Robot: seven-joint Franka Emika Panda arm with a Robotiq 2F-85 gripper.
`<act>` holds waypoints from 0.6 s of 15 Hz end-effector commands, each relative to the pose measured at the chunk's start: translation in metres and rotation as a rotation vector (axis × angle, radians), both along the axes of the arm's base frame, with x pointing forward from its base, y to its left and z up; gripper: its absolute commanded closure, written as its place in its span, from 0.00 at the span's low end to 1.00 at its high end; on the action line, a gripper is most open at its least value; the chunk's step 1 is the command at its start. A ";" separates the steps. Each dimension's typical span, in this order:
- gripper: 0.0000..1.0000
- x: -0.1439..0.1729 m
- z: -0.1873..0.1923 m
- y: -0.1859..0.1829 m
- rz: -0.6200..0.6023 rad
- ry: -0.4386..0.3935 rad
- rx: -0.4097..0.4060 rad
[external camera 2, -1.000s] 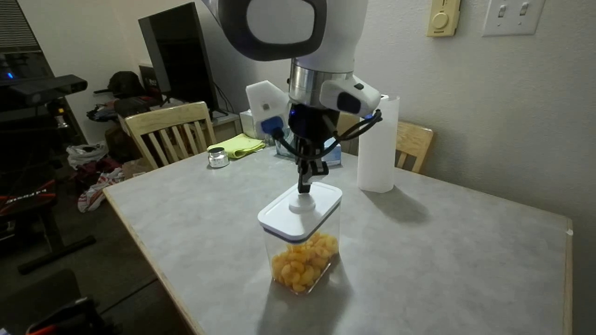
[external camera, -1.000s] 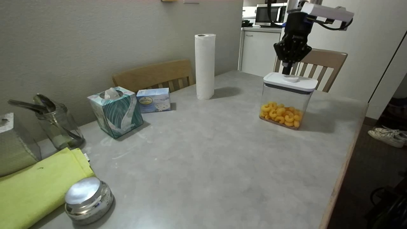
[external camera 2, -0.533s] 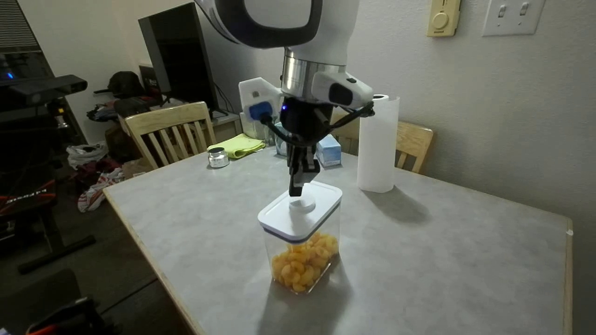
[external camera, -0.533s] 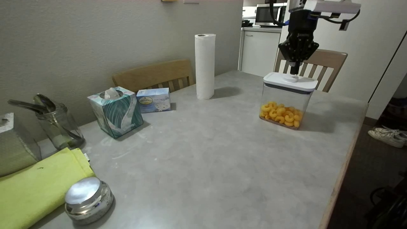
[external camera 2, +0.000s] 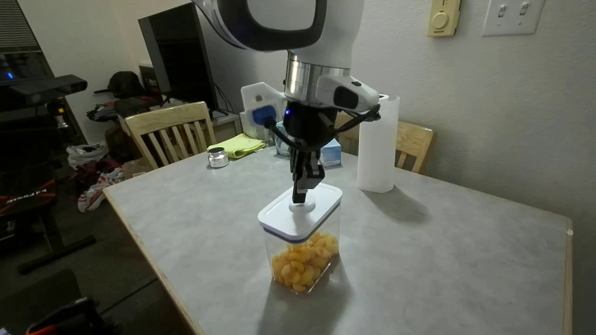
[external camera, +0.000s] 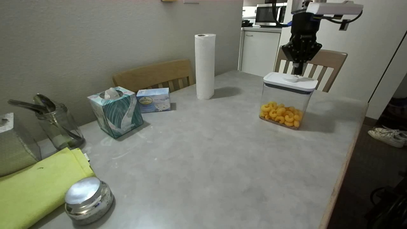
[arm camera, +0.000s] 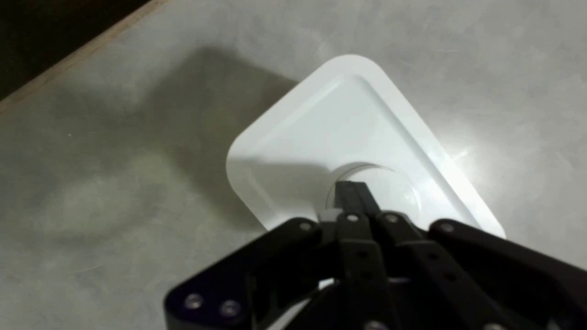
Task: Put the lid on the clear storage bowl then push the button on the lid
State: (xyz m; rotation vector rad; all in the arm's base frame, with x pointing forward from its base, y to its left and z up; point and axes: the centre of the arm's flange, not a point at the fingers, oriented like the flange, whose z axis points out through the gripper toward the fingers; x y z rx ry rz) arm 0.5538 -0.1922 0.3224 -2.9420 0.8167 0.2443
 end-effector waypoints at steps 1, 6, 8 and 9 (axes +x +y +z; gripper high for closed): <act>1.00 0.001 -0.012 -0.003 0.020 -0.010 0.009; 1.00 0.007 -0.061 -0.004 0.068 -0.057 0.081; 1.00 0.010 -0.084 -0.003 0.075 -0.071 0.148; 1.00 0.010 -0.089 -0.002 0.078 -0.079 0.185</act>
